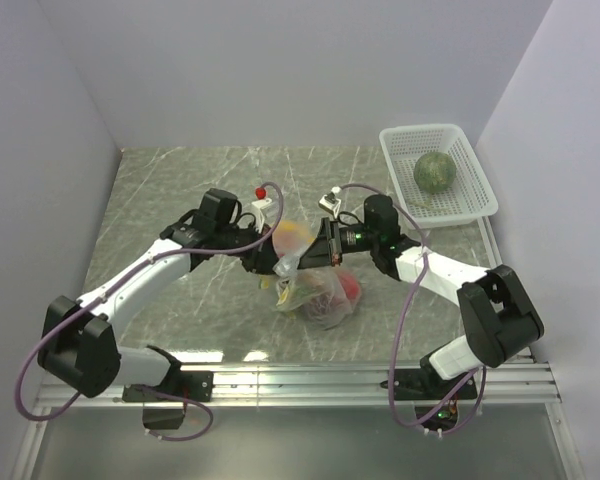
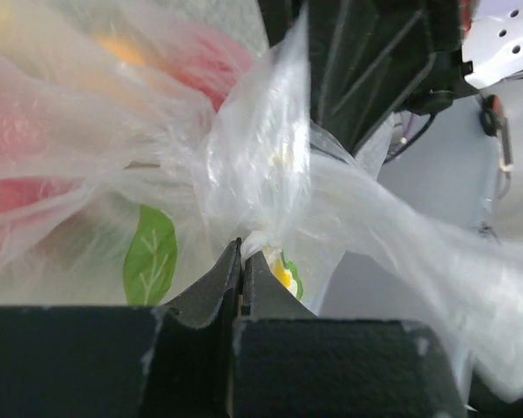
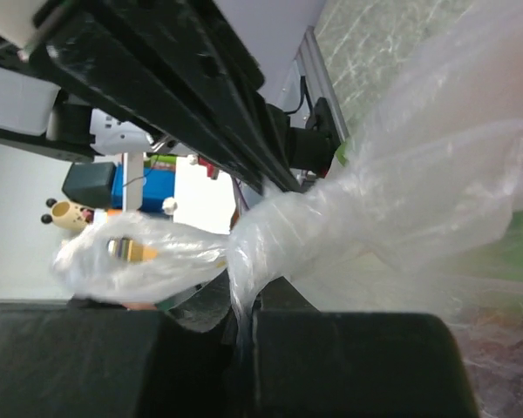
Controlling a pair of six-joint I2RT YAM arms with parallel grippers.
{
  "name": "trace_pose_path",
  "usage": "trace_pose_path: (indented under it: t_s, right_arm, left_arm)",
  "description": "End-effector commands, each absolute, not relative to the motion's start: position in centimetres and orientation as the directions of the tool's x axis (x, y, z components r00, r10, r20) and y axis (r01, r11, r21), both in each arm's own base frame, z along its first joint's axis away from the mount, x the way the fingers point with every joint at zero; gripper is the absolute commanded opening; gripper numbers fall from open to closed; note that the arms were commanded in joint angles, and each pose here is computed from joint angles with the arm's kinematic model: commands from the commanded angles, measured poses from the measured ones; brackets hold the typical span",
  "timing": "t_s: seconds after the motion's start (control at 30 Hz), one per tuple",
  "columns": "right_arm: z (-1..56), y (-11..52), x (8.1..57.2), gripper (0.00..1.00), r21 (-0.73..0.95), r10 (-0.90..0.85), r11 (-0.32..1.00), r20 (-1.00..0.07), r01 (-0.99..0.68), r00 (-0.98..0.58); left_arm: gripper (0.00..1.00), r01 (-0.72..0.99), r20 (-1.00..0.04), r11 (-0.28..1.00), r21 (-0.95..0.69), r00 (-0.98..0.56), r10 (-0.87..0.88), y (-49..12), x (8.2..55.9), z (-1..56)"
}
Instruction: Place the fake fruits into the plastic bag and tie a complex knot
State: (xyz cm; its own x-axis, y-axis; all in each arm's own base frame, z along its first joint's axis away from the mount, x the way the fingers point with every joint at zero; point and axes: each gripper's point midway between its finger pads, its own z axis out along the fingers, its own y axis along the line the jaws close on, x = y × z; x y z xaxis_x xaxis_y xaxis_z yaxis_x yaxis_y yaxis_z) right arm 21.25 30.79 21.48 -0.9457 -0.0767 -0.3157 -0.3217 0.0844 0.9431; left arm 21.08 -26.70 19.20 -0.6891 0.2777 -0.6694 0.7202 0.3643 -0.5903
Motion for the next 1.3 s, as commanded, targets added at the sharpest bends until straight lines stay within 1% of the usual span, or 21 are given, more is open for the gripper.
trace_pose_path:
  t_s: [0.0, 0.03, 0.07, 0.1, 0.13, 0.17, 0.2, 0.23, 0.27, 0.3, 0.37, 0.4, 0.43, 0.53, 0.6, 0.67, 0.73, 0.9, 1.03, 1.17, 1.27]
  right_arm:
    - [22.2, 30.8, 21.7, 0.00, 0.898, -0.068, 0.061, -0.431, -0.435, -0.900]
    - [21.5, 30.6, 21.5, 0.00, 0.908, -0.089, 0.107, -0.396, -0.404, -0.914]
    - [20.8, 30.4, 21.6, 0.00, 0.896, -0.095, 0.139, -0.411, -0.421, -0.907]
    - [19.7, 30.1, 21.5, 0.00, 0.873, -0.126, 0.182, -0.436, -0.453, -0.891]
    - [19.4, 29.9, 21.5, 0.10, 0.858, -0.141, 0.201, -0.452, -0.472, -0.881]
    - [18.7, 29.6, 21.7, 0.21, 0.818, -0.168, 0.215, -0.508, -0.534, -0.845]
    - [17.6, 29.0, 21.6, 0.40, 0.816, -0.179, 0.289, -0.468, -0.500, -0.866]
    - [18.0, 28.9, 22.0, 0.48, 0.794, -0.187, 0.301, -0.495, -0.529, -0.849]
    - [17.8, 28.6, 22.4, 0.60, 0.750, -0.204, 0.319, -0.542, -0.579, -0.815]
    - [17.4, 28.0, 22.8, 0.65, 0.726, -0.208, 0.364, -0.547, -0.583, -0.811]
    - [18.7, 27.1, 23.7, 0.73, 0.655, -0.201, 0.375, -0.634, -0.657, -0.747]
    - [19.5, 26.7, 23.9, 0.81, 0.627, -0.199, 0.380, -0.662, -0.680, -0.723]
    - [19.8, 26.1, 24.4, 0.81, 0.596, -0.200, 0.395, -0.688, -0.700, -0.698]
    - [21.0, 24.7, 25.2, 0.83, 0.403, -0.263, 0.406, -0.808, -0.821, -0.527]
    - [22.0, 23.9, 25.4, 0.90, 0.242, -0.307, 0.381, -0.877, -0.892, -0.369]
    - [22.8, 23.6, 25.6, 0.92, 0.116, -0.337, 0.343, -0.911, -0.932, -0.237]
    - [24.2, 23.7, 25.8, 0.95, 0.039, -0.336, 0.321, -0.929, -0.946, -0.152]
    - [26.9, 25.3, 26.2, 0.98, -0.103, -0.358, 0.228, -0.934, -0.968, 0.015]
    - [27.0, 26.4, 25.4, 0.99, -0.212, -0.393, 0.142, -0.908, -0.967, 0.141]
    - [26.3, 26.5, 24.7, 1.00, -0.359, -0.424, 0.038, -0.851, -0.933, 0.310]
    - [25.6, 26.1, 24.8, 1.00, -0.446, -0.443, -0.010, -0.800, -0.895, 0.403]
  left_arm:
    - [0.00, 0.649, -0.569, 0.343, -0.679, -0.761, 0.312, -26.8, 19.3, 18.6]
    - [0.00, 0.644, -0.571, 0.337, -0.686, -0.765, 0.298, -27.0, 19.6, 18.8]
    - [0.00, 0.637, -0.573, 0.342, -0.691, -0.771, 0.277, -27.2, 19.9, 19.3]
    - [0.00, 0.665, -0.615, 0.332, -0.669, -0.746, 0.254, -27.7, 20.9, 20.0]
    - [0.00, 0.669, -0.626, 0.327, -0.668, -0.742, 0.241, -27.9, 21.2, 20.5]
    - [0.00, 0.667, -0.628, 0.325, -0.670, -0.743, 0.230, -28.1, 21.5, 20.8]
    - [0.00, 0.665, -0.626, 0.325, -0.672, -0.745, 0.230, -28.3, 21.8, 20.8]
    - [0.00, 0.670, -0.633, 0.316, -0.672, -0.741, 0.225, -28.5, 22.1, 21.3]
    - [0.00, 0.670, -0.631, 0.317, -0.672, -0.741, 0.228, -28.6, 22.3, 21.3]
    - [0.00, 0.671, -0.632, 0.315, -0.672, -0.740, 0.229, -28.7, 22.5, 21.3]
    - [0.00, 0.676, -0.639, 0.311, -0.668, -0.735, 0.226, -28.7, 22.8, 21.6]
    - [0.00, 0.680, -0.646, 0.309, -0.665, -0.731, 0.220, -28.7, 23.1, 21.9]
    - [0.00, 0.682, -0.648, 0.305, -0.665, -0.730, 0.219, -28.7, 23.2, 22.1]
    - [0.00, 0.683, -0.648, 0.290, -0.671, -0.730, 0.220, -28.7, 23.3, 22.5]
    - [0.00, 0.681, -0.643, 0.281, -0.676, -0.732, 0.226, -28.7, 23.1, 22.6]
    - [0.00, 0.682, -0.643, 0.275, -0.678, -0.731, 0.227, -28.7, 23.1, 22.7]
    - [0.00, 0.679, -0.640, 0.273, -0.682, -0.734, 0.226, -28.8, 23.1, 22.6]
    - [0.00, 0.671, -0.631, 0.278, -0.687, -0.741, 0.229, -28.8, 23.3, 22.7]
    - [0.00, 0.656, -0.615, 0.273, -0.704, -0.755, 0.229, -28.9, 23.5, 22.8]
    - [0.00, 0.644, -0.604, 0.268, -0.717, -0.765, 0.224, -28.7, 23.8, 22.8]
    - [0.00, 0.643, -0.601, 0.259, -0.721, -0.766, 0.227, -28.7, 23.7, 22.9]
